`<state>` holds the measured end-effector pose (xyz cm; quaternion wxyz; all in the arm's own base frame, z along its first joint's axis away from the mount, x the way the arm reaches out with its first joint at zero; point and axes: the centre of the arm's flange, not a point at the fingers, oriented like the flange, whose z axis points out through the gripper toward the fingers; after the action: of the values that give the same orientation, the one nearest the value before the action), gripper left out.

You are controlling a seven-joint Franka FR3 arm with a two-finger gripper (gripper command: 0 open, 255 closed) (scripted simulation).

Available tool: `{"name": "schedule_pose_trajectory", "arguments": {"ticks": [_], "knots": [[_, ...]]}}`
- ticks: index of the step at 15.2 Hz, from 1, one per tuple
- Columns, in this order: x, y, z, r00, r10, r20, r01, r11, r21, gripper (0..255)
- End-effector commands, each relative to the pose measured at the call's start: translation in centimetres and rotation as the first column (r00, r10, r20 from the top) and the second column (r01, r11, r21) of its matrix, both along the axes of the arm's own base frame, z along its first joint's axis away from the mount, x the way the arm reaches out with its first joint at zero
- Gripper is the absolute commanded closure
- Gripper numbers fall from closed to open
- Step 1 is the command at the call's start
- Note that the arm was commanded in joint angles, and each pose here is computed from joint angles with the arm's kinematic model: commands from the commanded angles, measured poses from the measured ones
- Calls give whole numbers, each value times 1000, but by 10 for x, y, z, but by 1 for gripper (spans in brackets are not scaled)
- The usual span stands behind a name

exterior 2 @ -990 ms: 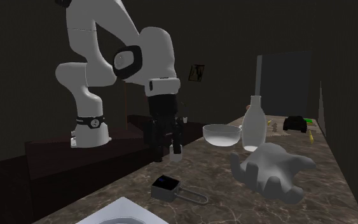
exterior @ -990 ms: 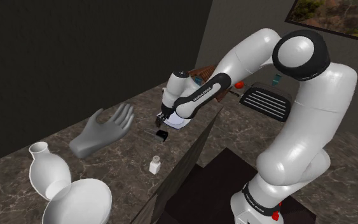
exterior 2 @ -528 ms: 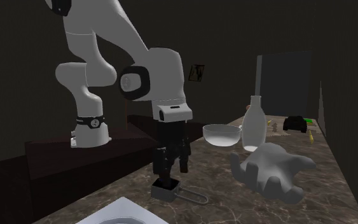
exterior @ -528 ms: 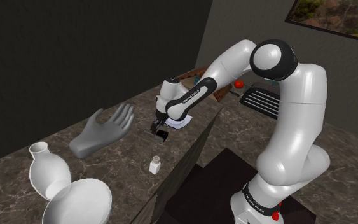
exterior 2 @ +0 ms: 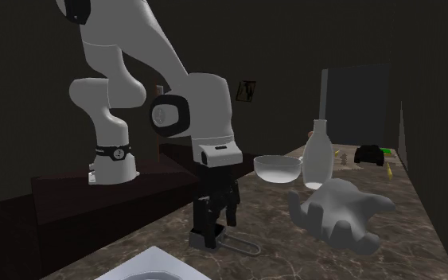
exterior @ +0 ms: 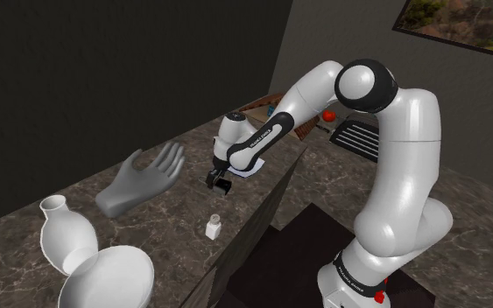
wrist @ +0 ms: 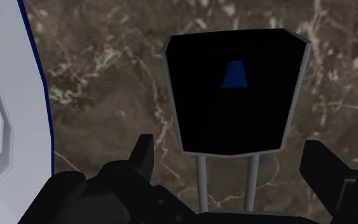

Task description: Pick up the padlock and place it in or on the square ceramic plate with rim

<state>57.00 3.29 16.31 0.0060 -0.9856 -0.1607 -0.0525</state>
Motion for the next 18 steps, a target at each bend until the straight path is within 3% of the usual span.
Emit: {"name": "schedule_pose_trajectory", "arguments": {"ticks": [1, 3, 4, 13, 18], "knots": [[0, 0, 0, 1000, 0, 0, 0, 1000, 0, 0], [0, 0, 0, 1000, 0, 0, 0, 1000, 0, 0], [0, 0, 0, 1000, 0, 0, 0, 1000, 0, 255], [0, 0, 0, 1000, 0, 0, 0, 1000, 0, 255], [0, 0, 26, 1000, 0, 0, 0, 1000, 0, 255]]}}
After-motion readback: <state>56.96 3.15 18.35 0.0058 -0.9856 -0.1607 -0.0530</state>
